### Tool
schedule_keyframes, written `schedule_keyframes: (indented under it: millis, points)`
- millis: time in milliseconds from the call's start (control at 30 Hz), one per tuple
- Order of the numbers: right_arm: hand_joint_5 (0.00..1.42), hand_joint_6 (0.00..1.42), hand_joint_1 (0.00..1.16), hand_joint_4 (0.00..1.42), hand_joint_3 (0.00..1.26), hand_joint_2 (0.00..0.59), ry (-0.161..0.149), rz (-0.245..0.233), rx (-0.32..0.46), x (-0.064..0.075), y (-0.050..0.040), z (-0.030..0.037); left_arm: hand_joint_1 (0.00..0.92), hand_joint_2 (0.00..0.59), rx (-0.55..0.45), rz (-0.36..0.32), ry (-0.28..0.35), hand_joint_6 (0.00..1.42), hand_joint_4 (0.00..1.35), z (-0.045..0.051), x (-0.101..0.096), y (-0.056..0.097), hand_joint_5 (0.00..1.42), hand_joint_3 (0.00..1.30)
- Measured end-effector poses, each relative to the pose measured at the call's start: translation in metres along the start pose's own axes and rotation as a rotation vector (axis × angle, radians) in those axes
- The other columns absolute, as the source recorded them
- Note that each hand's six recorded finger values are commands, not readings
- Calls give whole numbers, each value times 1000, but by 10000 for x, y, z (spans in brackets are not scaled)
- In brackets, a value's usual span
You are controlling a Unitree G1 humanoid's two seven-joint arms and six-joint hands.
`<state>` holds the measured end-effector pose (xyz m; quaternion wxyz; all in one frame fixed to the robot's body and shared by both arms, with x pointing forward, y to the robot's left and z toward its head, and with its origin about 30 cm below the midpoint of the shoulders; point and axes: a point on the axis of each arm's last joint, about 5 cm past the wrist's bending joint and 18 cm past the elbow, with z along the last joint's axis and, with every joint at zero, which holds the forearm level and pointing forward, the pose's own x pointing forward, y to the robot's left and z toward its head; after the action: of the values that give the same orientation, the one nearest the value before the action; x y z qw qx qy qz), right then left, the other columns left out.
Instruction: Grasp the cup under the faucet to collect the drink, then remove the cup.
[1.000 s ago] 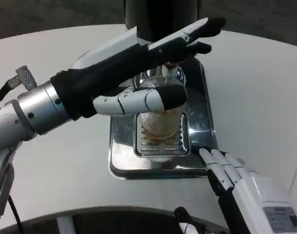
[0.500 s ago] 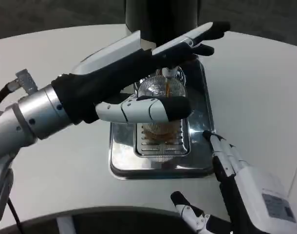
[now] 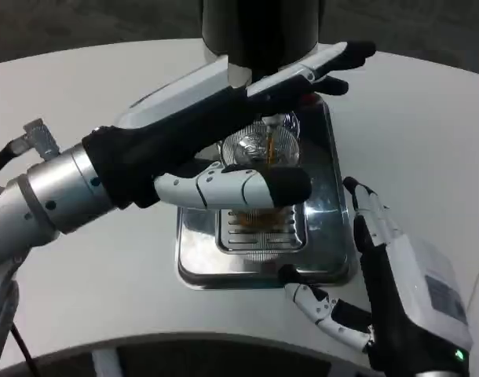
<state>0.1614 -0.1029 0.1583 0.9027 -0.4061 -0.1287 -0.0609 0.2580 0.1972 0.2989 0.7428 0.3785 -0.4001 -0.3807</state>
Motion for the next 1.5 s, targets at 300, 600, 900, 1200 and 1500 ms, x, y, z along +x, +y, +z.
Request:
schedule_keyframes:
  millis: [300, 600, 900, 1200, 1500]
  points:
    - [6, 129, 504, 0, 0, 250, 30, -8, 71, 176, 66, -13, 0, 103, -1, -2, 1, 56, 0, 3, -5, -6, 95, 0]
    - [0, 115, 511, 0, 0, 240, 17, 12, 139, 368, 154, 15, 0, 103, -1, -3, 1, 56, 0, 8, -7, -7, 95, 0]
    - [0, 99, 528, 0, 0, 228, -24, 35, 212, 580, 181, 2, 0, 103, -1, -5, 4, 56, 0, 15, -14, -7, 95, 0]
    - [0, 98, 561, 0, 0, 222, -106, 74, 223, 743, 146, -117, 0, 103, 2, -10, 9, 56, 0, 31, -24, -7, 95, 0]
    - [0, 112, 604, 0, 0, 207, -114, 112, 295, 870, 205, -123, 0, 103, 0, -7, 15, 56, 0, 41, -27, -8, 95, 0]
